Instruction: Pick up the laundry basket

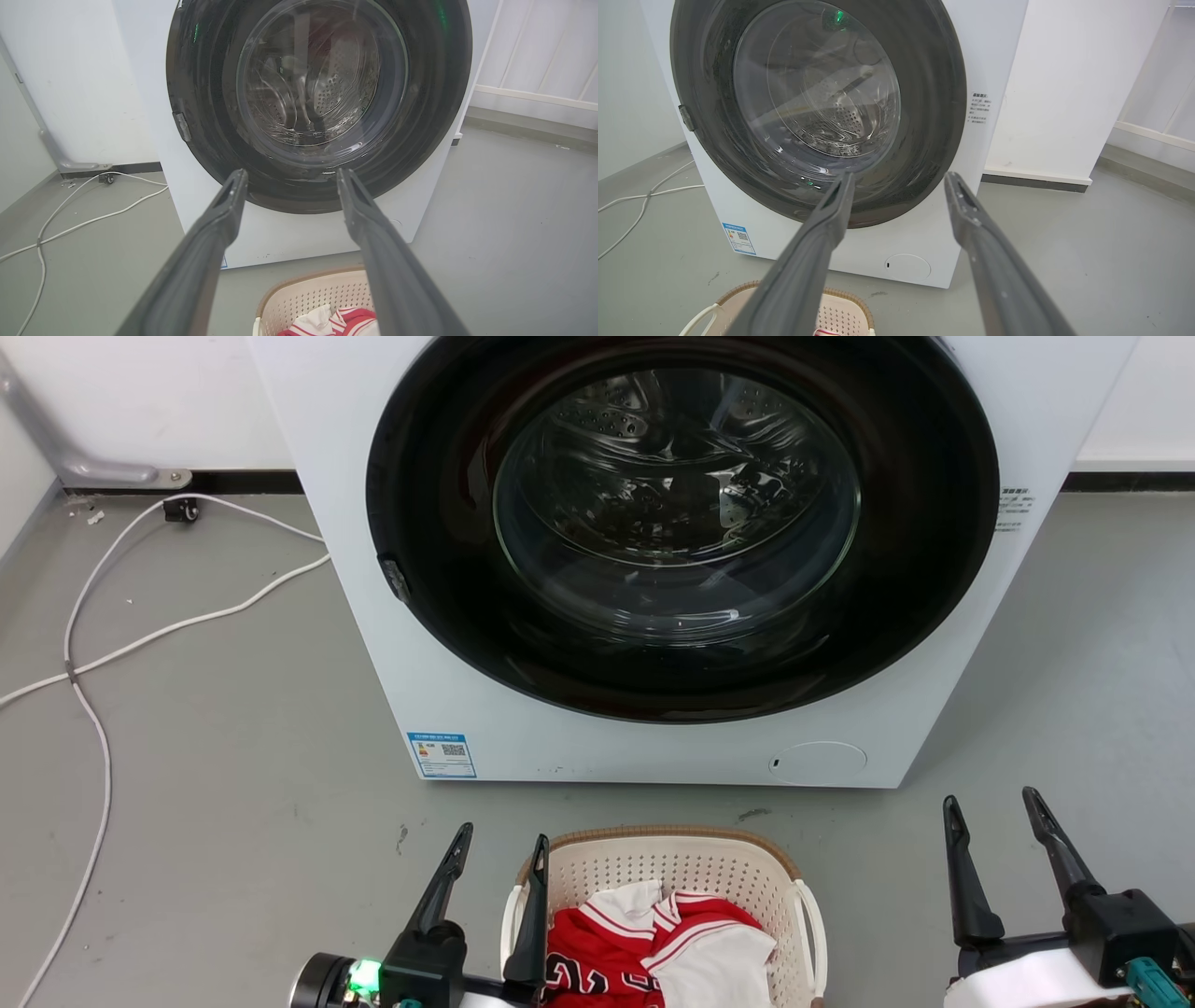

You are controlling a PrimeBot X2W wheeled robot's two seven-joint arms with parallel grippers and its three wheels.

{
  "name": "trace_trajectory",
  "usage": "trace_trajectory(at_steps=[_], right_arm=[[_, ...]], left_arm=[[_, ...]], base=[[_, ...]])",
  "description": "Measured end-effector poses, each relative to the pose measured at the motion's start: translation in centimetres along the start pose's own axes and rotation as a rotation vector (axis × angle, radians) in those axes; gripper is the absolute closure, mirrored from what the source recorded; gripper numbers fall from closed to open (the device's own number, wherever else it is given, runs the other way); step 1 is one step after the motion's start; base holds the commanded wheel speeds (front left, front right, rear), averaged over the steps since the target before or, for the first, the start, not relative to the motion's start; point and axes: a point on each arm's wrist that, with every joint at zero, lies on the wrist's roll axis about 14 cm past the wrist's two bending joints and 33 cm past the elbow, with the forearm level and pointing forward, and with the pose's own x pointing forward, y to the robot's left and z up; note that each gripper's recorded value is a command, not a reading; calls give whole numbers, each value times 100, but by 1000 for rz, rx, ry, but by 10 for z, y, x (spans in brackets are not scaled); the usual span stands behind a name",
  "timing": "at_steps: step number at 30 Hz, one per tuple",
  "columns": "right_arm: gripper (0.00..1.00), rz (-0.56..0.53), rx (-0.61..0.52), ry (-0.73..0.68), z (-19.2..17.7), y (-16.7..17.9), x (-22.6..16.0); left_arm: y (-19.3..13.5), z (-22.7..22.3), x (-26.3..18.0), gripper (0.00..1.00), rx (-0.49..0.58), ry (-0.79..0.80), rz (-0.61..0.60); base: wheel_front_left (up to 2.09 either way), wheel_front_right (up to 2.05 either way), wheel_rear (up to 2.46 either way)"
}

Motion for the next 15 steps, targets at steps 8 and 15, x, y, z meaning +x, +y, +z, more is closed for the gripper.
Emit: trace_trajectory(at_steps=[8,15], right_arm=[[0,-1,8,27,-10,-1,8],[0,0,19,85,-36,-2,41]], left_arm=[[5,-10,11,0,-18,26,18],[20,-33,47,0,-20,69,53]], base=[[0,0,0],[0,0,0]])
